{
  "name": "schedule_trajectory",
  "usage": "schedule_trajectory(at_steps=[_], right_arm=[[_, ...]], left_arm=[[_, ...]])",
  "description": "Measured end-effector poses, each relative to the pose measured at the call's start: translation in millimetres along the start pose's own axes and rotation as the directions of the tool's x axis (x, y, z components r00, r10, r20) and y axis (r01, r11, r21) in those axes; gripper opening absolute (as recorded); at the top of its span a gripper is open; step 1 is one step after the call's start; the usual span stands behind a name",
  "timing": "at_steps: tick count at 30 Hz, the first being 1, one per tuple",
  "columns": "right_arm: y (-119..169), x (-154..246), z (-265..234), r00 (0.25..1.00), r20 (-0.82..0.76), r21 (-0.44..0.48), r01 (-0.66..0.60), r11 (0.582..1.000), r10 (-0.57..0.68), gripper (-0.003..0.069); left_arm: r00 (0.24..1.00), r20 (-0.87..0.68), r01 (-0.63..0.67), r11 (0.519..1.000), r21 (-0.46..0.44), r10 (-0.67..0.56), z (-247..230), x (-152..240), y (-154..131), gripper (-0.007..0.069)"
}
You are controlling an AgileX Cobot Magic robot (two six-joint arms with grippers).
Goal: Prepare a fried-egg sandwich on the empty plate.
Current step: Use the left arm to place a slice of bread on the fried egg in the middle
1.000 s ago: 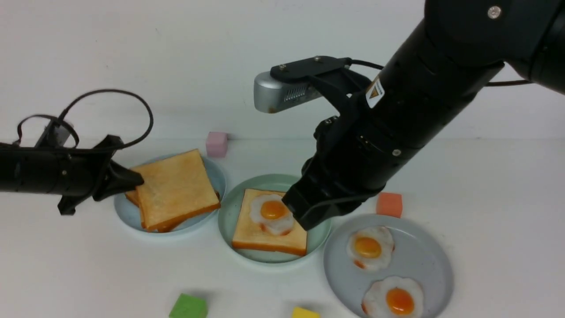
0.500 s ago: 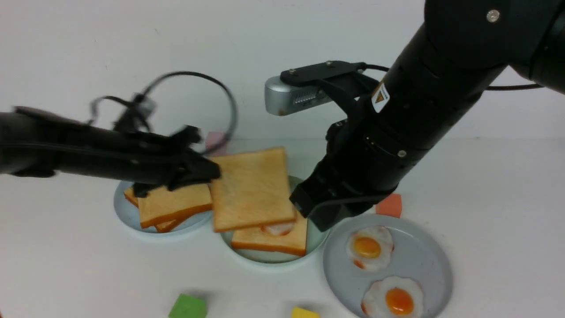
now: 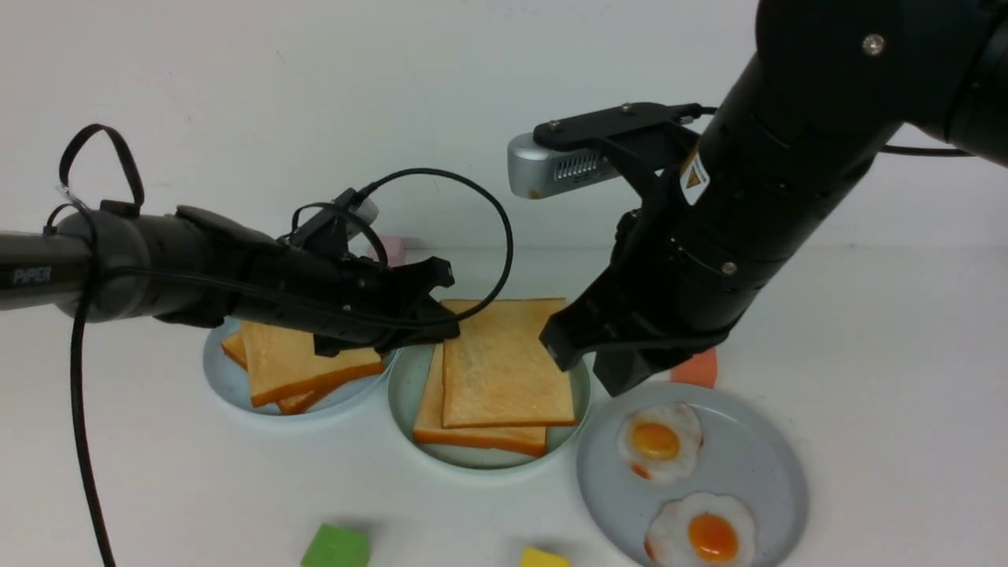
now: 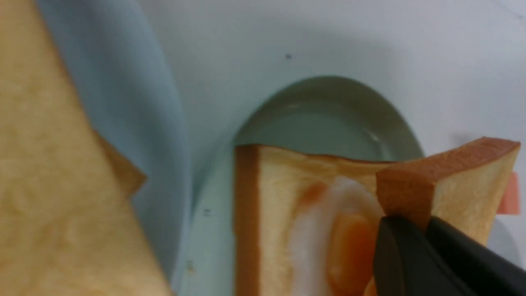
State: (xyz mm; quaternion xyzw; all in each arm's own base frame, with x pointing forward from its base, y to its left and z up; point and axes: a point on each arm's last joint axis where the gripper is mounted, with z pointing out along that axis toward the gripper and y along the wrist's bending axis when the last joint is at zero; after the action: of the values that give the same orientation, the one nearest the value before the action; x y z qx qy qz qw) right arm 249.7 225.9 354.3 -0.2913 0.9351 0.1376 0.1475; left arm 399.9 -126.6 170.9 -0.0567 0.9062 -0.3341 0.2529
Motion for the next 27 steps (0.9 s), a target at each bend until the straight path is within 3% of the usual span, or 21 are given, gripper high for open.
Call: schedule_trajectory(at_steps=[20, 27], right_arm=[[-0.6, 0.0, 0.0, 1.0, 0.0, 0.006, -0.002, 1.0, 0.002, 0.0064], [-1.9, -0.1, 0.0, 1.0, 0.002, 0.02, -0.023, 1.0, 0.023, 0.008]], left_arm=[[0.998, 0.009, -0.061, 0.997, -0.046, 0.062, -0.5, -2.5, 3.0, 0.0027], [0.997, 0.012, -0.07, 0.996, -0.049, 0.07, -1.5, -3.2, 2.5, 0.0123]])
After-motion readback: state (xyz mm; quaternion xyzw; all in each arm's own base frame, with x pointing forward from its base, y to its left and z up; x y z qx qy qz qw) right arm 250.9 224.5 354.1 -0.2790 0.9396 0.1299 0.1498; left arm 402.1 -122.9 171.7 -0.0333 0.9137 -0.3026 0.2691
